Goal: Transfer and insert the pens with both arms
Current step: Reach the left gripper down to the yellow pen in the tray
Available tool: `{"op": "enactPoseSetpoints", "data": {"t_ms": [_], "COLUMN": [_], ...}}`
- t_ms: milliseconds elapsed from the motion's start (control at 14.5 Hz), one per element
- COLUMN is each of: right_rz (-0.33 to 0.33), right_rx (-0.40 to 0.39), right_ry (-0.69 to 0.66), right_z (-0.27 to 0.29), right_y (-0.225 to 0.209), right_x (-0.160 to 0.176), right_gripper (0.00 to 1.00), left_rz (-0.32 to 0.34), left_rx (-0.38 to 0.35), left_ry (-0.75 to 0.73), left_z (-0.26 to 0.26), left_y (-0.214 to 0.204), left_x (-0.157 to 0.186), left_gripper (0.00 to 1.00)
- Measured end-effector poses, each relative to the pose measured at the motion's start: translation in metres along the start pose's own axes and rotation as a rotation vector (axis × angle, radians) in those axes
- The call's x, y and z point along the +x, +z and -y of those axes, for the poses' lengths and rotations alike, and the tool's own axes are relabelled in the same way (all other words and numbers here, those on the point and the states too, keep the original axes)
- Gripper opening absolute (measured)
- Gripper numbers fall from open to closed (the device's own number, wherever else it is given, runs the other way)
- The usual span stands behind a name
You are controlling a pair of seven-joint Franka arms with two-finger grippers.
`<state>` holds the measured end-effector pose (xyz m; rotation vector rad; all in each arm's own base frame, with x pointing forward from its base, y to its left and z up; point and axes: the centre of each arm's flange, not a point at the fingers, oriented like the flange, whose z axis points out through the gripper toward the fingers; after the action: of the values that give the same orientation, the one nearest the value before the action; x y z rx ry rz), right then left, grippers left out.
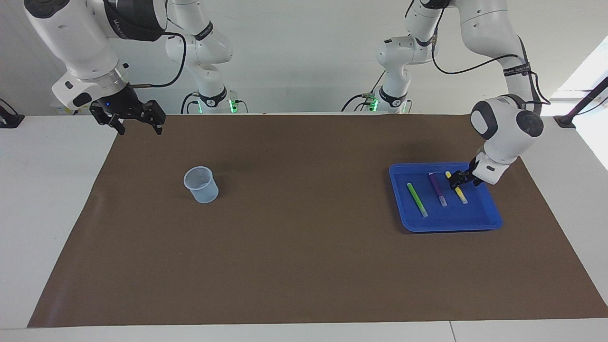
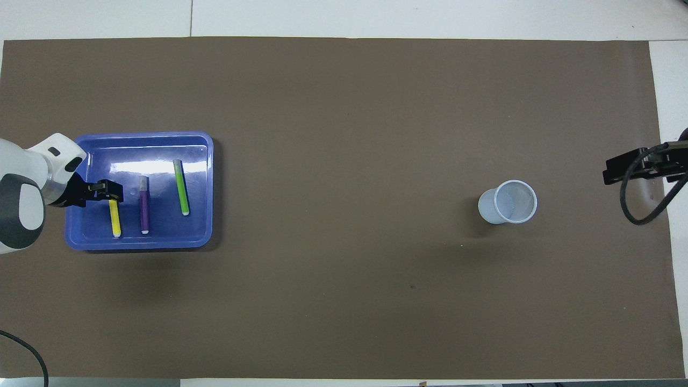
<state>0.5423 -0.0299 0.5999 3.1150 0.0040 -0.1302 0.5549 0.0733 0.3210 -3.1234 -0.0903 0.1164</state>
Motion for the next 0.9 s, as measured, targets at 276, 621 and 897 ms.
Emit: {"op": "enactPoseSetpoints", "data": {"t_ms": [276,621,897], "right_rz": [0.000,0.000,-0.002], "right_rx": [0.000,0.000,0.000], "right_ry": [0.000,0.004,0.004], "right_z": [0.000,-0.002,-0.002], "right_y": [0.000,0.000,-0.001], "right_x": [0.000,0.000,-0.001], "right_gripper": [1.00,1.00,1.00], "left_rz": [0.006,0.024,0.025], "left_rx": [0.001,-0.006,-0.007], "left_ry": [0.001,-0.006,-0.009], "left_z": [0.000,0.000,0.001], "left_y": [0.008,0.020,0.021], "left_x": [0.002,0.002,0.002], "left_gripper": [0.81,0.71,0.51]}}
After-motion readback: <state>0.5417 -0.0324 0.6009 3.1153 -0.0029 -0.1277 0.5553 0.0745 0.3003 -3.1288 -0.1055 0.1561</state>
